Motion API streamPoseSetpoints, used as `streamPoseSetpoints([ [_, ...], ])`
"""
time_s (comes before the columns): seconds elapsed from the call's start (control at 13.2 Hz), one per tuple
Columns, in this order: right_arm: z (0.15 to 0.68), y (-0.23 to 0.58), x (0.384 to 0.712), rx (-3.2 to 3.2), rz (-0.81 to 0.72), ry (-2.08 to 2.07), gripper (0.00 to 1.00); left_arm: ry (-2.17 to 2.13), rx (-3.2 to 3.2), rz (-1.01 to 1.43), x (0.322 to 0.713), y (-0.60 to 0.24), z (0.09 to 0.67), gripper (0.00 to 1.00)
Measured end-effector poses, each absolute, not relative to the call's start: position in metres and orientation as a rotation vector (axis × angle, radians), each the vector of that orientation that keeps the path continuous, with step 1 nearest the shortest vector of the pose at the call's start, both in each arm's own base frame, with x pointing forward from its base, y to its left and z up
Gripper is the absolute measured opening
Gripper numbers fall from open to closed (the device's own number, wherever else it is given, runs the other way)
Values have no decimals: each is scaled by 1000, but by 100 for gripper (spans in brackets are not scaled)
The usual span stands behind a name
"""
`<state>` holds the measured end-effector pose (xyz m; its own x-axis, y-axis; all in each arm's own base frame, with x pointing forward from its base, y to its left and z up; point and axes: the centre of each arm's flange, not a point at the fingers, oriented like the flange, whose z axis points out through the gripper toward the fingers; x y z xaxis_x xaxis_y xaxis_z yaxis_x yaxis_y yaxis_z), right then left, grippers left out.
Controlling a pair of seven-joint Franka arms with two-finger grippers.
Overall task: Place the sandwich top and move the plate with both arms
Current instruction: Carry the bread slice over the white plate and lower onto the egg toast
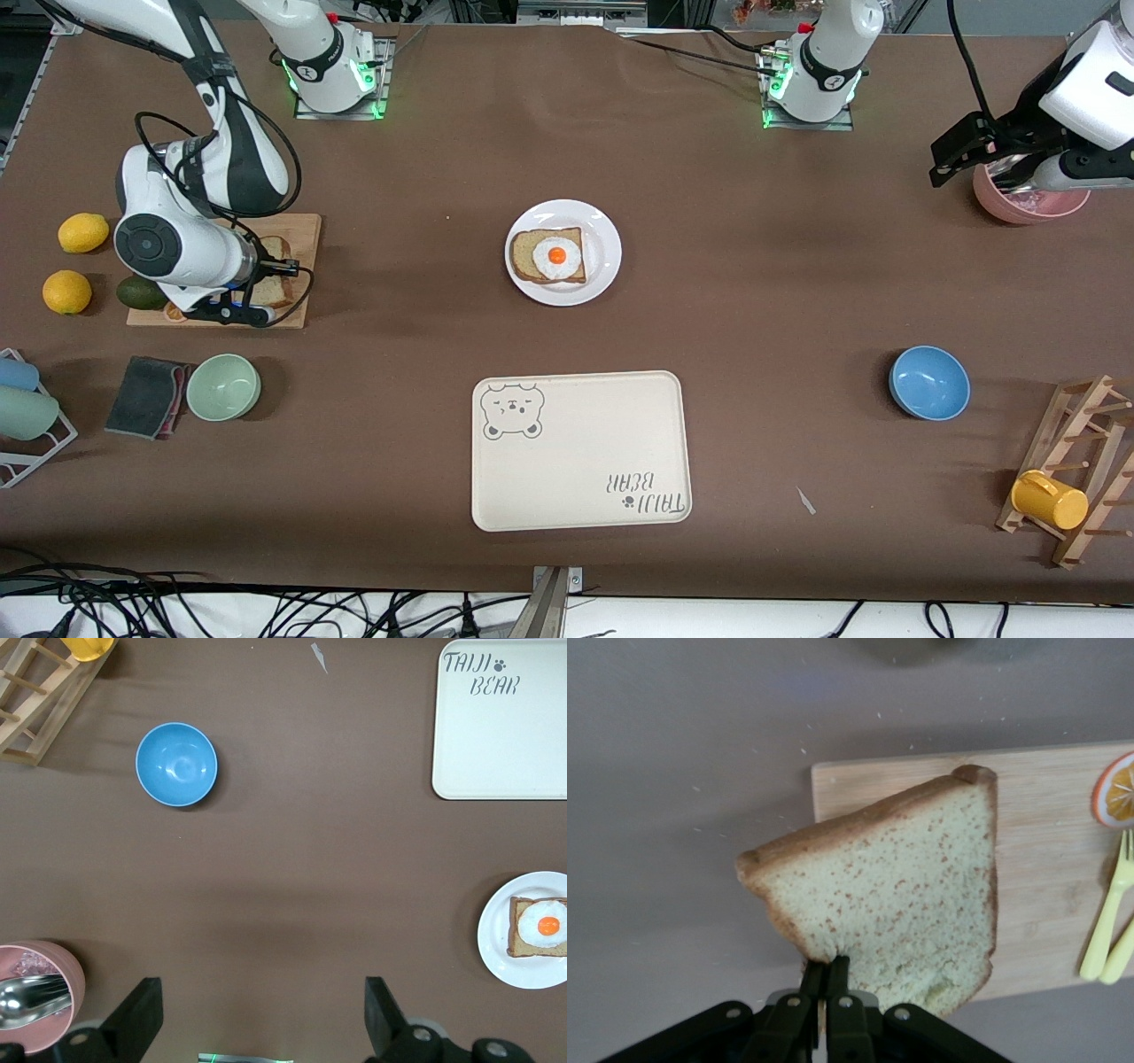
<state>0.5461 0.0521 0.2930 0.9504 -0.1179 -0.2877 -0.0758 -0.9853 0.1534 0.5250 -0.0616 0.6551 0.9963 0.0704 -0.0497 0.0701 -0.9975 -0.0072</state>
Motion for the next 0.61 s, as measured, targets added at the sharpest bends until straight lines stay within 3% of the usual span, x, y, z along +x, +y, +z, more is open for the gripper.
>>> streamPoseSetpoints([
  [0.61,328,284,536,3039,-314,-391,5,-110,-3133,80,525,-62,655,100],
])
